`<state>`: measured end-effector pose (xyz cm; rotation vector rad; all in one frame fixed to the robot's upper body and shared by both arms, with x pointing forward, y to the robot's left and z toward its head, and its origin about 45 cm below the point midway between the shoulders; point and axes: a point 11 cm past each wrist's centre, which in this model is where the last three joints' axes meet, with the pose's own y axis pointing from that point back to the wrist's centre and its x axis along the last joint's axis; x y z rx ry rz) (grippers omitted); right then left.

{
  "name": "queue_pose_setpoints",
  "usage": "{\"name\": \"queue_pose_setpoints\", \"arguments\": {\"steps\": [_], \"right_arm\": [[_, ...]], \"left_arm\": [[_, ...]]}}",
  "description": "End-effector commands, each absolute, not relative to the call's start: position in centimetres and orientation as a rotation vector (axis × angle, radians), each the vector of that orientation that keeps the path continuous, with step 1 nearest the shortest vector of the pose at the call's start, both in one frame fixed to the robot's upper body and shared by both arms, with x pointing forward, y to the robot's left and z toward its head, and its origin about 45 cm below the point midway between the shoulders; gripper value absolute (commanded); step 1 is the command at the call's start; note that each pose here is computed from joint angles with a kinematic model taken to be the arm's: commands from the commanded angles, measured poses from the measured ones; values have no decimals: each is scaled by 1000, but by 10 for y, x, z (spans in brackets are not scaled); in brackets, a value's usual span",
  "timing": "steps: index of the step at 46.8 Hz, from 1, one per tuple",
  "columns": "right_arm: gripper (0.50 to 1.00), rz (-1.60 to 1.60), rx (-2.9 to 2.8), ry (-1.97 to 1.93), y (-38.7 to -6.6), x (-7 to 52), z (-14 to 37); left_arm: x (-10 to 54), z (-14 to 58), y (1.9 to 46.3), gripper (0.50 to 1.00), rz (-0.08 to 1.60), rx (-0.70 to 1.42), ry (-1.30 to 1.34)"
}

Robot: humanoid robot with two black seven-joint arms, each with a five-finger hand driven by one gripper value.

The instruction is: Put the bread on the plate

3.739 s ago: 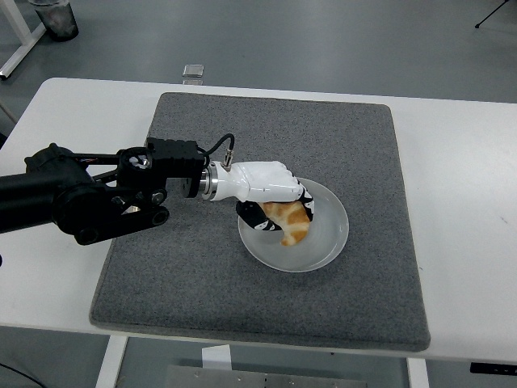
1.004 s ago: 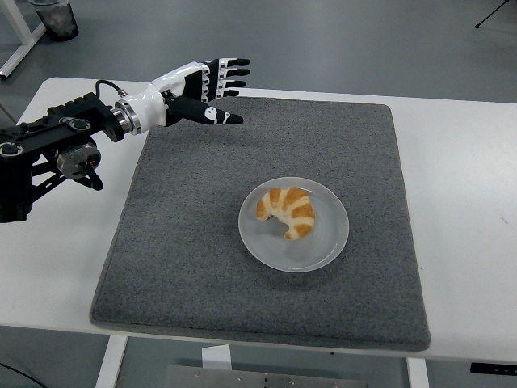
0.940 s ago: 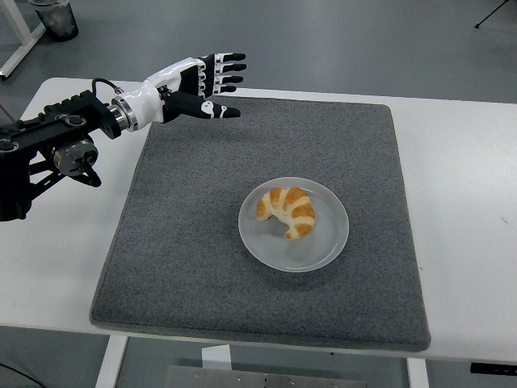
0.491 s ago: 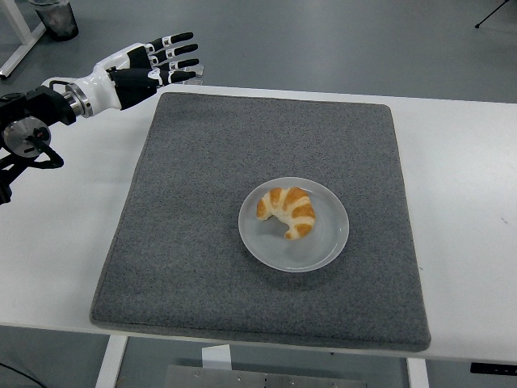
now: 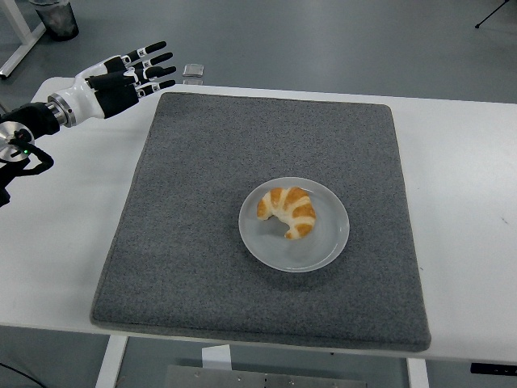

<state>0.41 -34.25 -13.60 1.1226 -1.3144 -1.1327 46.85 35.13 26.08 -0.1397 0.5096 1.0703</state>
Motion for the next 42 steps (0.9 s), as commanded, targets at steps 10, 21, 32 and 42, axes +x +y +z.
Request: {"name": "queue_pose_setpoints", "arguments": {"steps": [10, 21, 32, 42], "right_arm": [[952, -1141, 1121, -1320, -341, 4, -136], [954, -1148, 1126, -1317, -339, 4, -136], [952, -1167, 1137, -1301, -332, 3, -137], [952, -1155, 1143, -1288, -333, 2, -137]], "left_arm": [[469, 259, 343, 994, 1050, -238, 616], [467, 253, 349, 994, 1069, -284, 657], [464, 247, 352, 994, 1079, -288, 673], [463, 247, 353, 994, 1080, -288, 672]]}}
